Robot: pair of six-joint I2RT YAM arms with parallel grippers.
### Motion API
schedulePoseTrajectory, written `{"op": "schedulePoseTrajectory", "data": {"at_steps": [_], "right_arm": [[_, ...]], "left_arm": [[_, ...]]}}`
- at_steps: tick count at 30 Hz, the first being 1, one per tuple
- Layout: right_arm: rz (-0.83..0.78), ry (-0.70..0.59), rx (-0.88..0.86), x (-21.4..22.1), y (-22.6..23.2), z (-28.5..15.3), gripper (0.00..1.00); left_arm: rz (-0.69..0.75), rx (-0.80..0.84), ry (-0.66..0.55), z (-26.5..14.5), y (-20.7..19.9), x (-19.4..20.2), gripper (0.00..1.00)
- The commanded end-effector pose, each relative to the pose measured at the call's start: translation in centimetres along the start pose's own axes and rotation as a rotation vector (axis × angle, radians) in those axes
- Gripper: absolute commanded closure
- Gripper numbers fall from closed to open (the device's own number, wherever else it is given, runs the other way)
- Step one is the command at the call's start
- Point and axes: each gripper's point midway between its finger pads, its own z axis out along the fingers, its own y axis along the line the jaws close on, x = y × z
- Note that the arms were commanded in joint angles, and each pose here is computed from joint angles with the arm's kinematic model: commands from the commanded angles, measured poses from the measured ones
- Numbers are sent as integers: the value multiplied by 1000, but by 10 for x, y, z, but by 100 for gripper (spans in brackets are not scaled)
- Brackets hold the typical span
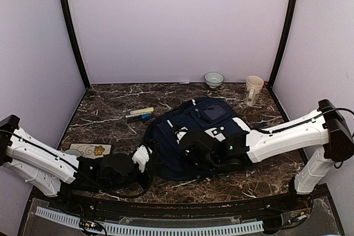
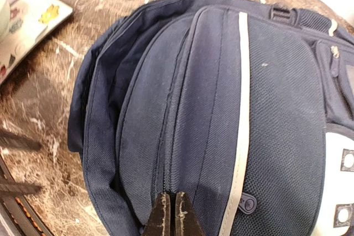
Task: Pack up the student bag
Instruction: Hold the second largest pocket of the student bag.
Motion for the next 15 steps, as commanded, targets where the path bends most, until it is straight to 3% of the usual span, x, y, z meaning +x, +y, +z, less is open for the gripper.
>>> {"op": "schedulePoseTrajectory", "data": {"at_steps": [1,9,15], "right_arm": [[60,-110,28,-38,-15,-13,100],[117,-176,-94,-70,-3,-33,100],[109,-184,-98,-76,-1,-33,100]], "left_arm": [[15,53,-88,8,-19,-27,72],[19,75,-148,26,-34,-30,32],[59,67,-170,36,-39,-33,29]]}}
